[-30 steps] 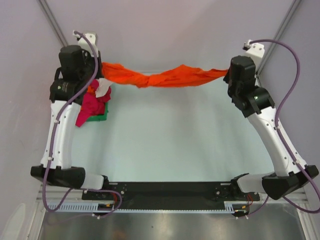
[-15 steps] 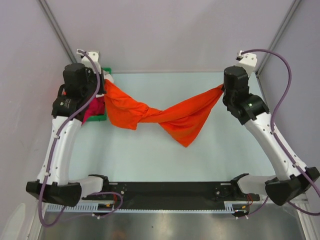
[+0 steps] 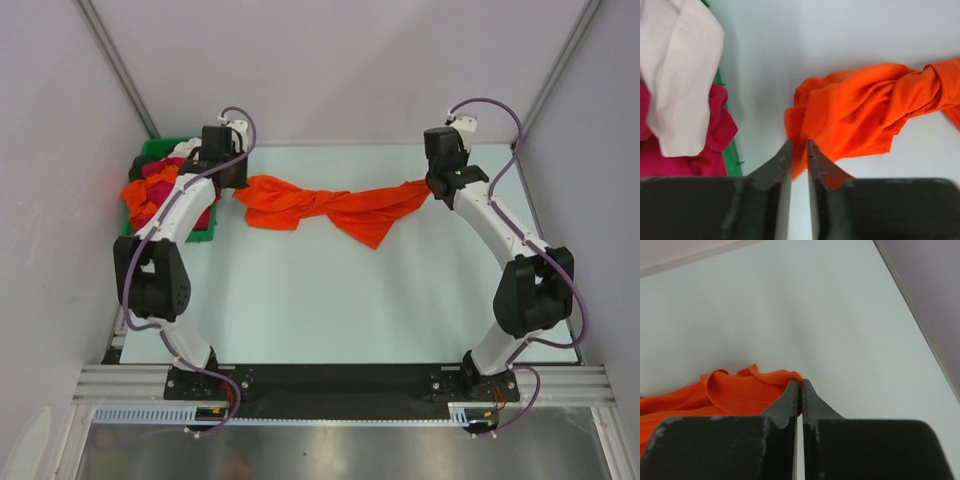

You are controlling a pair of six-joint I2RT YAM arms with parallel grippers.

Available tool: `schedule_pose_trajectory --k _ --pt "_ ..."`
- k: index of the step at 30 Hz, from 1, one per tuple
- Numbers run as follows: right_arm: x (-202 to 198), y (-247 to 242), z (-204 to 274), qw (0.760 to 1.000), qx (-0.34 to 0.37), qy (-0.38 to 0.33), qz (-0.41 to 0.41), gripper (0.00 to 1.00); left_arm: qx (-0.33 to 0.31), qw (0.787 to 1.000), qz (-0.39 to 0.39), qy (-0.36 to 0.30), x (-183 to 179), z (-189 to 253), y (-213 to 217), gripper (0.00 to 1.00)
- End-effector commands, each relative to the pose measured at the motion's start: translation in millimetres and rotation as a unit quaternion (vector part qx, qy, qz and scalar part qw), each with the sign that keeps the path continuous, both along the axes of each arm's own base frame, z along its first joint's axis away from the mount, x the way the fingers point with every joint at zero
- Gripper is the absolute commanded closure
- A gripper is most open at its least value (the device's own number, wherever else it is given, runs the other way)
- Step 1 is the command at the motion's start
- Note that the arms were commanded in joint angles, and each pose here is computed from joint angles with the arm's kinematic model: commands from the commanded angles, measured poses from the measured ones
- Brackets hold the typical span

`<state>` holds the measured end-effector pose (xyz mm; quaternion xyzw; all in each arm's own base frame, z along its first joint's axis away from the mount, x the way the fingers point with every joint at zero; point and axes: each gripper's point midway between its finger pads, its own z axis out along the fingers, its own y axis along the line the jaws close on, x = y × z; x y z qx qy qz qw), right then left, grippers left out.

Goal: Fold and stack the t-shirts
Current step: Flatten out the tshirt

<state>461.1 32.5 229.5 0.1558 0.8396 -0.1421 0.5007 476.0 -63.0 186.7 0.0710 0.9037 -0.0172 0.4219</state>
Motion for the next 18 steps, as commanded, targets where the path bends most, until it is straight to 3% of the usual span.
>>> schedule_pose_trajectory --k 1,3,9,13,14,15,18 --pt "18.2 1.9 13.5 0.999 0.008 -0.037 0.0 1.0 -0.011 0.997 0.004 -0.073 35.2 31.6 -6.2 0.71" --pt "22.4 2.8 4.5 1.0 0.002 -0.027 0.002 1.0 -0.007 0.997 0.009 -0.075 46.6 27.1 -5.4 0.55" --pt "43.3 3.7 -18.3 1.0 -0.007 -0.009 -0.005 1.0 0.01 0.995 0.029 -0.095 83.4 22.6 -0.5 0.55" --pt "46.4 11.5 -16.5 1.0 -0.003 -0.01 -0.003 1.0 0.015 0.997 0.012 -0.078 71.0 24.0 -2.1 0.53" --pt "45.5 15.7 -15.5 1.0 -0.005 -0.01 0.0 0.92 0.005 0.997 -0.005 -0.08 63.9 24.1 -7.9 0.52" --pt "45.2 18.6 -15.1 1.0 -0.004 -0.009 0.006 0.72 0.003 0.998 -0.012 -0.067 42.2 14.8 -7.3 0.41" --pt "40.9 27.3 -14.6 1.0 -0.007 -0.006 0.014 0.56 0.012 0.999 -0.024 -0.031 3.5 -19.6 -7.2 0.38"
